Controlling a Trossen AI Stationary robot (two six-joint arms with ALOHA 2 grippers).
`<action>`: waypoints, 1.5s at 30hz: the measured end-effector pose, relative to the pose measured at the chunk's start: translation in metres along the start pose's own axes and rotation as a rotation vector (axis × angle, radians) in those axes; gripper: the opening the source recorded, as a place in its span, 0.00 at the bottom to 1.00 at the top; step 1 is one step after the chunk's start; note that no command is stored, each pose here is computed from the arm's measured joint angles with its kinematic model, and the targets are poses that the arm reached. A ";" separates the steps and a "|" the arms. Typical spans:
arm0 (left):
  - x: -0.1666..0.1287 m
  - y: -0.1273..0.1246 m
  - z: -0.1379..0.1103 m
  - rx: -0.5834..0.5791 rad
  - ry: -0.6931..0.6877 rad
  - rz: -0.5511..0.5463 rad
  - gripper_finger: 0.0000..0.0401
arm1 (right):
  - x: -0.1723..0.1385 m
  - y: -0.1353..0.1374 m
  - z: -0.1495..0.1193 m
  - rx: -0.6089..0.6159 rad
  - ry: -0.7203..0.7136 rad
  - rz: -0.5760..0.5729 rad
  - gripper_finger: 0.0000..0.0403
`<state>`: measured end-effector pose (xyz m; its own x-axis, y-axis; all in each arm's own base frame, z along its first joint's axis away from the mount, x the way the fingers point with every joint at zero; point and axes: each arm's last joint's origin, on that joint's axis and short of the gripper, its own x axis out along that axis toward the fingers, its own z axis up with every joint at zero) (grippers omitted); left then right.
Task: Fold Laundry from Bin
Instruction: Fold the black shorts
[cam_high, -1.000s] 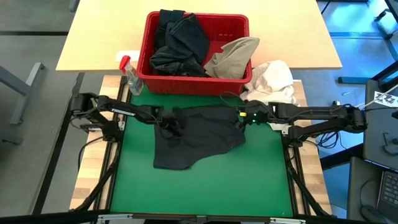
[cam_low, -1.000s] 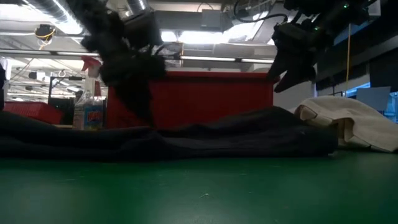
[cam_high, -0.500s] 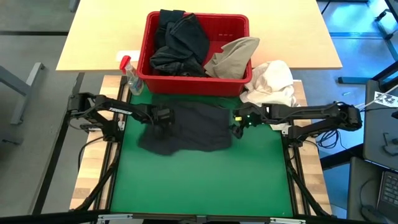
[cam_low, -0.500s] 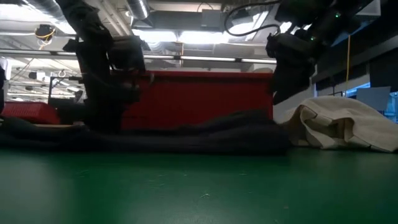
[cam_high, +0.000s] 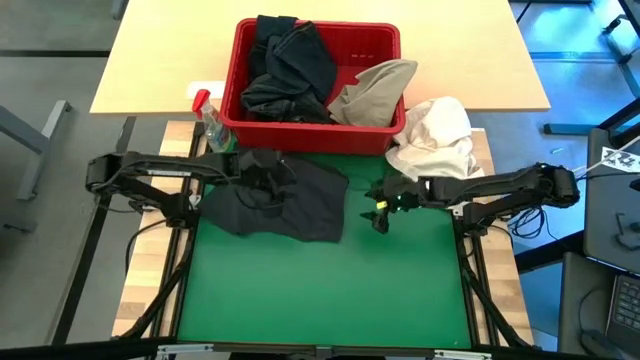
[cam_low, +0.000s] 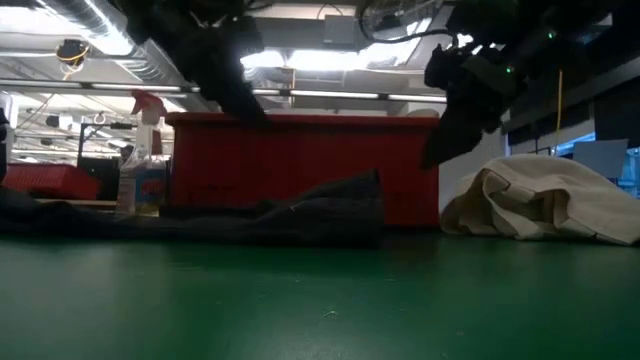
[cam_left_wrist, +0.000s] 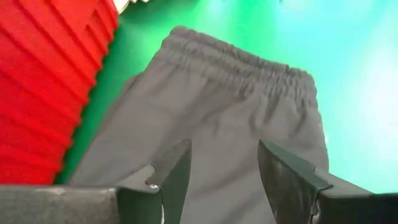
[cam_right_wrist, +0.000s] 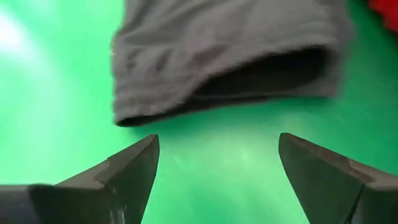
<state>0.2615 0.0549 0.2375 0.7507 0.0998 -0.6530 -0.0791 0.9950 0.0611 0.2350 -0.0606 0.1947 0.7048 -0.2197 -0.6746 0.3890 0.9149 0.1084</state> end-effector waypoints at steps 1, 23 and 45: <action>0.006 0.000 0.001 -0.003 -0.015 -0.005 0.45 | 0.005 0.001 -0.005 -0.007 -0.010 0.006 0.81; 0.167 0.045 -0.004 0.028 -0.088 -0.073 0.45 | 0.068 0.000 -0.042 -0.058 0.053 -0.035 0.81; 0.115 0.046 0.024 -0.036 -0.045 -0.065 0.45 | 0.061 -0.002 -0.018 0.259 -0.090 -0.003 0.81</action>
<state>0.3600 0.1123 0.1828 0.7836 0.0363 -0.6202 -0.0522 0.9986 -0.0075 0.2666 -0.0701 0.1400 0.7487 -0.2619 -0.6090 0.5216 0.7996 0.2974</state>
